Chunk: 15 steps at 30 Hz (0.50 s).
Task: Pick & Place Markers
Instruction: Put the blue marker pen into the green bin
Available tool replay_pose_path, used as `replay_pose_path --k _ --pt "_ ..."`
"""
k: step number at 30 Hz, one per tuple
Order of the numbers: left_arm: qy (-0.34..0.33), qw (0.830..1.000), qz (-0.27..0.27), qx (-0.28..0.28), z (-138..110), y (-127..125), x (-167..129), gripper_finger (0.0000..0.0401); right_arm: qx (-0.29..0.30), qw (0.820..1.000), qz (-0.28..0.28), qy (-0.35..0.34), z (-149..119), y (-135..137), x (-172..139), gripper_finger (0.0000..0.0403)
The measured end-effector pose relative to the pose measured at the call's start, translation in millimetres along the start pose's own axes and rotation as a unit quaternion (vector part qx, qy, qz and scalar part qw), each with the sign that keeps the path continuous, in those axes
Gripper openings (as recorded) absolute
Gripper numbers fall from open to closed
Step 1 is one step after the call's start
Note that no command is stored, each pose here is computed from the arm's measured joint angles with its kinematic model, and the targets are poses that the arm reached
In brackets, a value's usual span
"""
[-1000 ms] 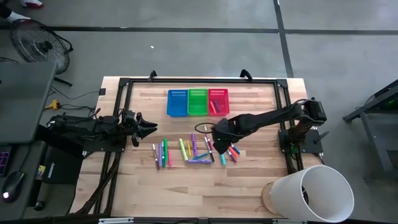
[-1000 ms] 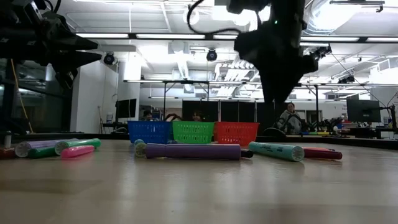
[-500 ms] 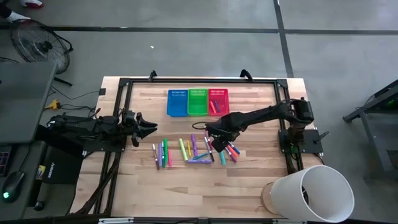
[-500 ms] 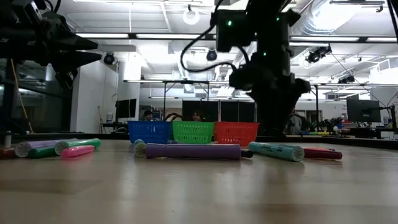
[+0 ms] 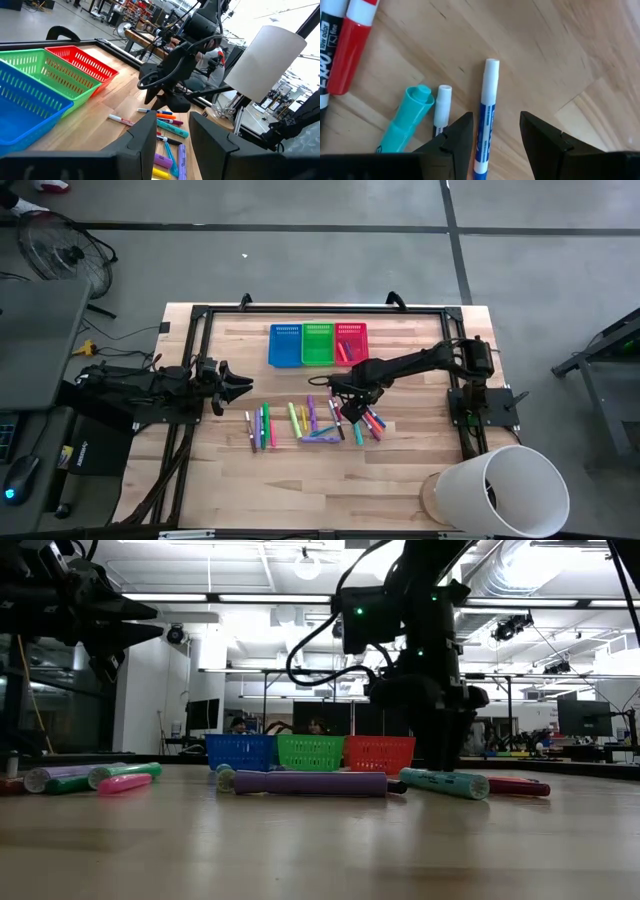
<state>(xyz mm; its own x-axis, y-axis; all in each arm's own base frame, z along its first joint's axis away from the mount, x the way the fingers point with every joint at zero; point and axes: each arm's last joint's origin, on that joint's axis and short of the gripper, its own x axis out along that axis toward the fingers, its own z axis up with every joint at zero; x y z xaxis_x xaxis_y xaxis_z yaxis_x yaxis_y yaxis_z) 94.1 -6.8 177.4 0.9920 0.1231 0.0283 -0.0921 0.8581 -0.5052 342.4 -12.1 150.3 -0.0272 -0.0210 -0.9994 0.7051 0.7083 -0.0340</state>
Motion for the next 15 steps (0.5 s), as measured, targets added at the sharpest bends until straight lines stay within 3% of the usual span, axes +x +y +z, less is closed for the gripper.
replay_pose_path --k 15 --pt "0.0 1.0 0.0 0.0 0.0 0.0 0.0 0.0115 -0.017 1.0 0.0 -0.009 1.8 1.3 1.7 0.014"
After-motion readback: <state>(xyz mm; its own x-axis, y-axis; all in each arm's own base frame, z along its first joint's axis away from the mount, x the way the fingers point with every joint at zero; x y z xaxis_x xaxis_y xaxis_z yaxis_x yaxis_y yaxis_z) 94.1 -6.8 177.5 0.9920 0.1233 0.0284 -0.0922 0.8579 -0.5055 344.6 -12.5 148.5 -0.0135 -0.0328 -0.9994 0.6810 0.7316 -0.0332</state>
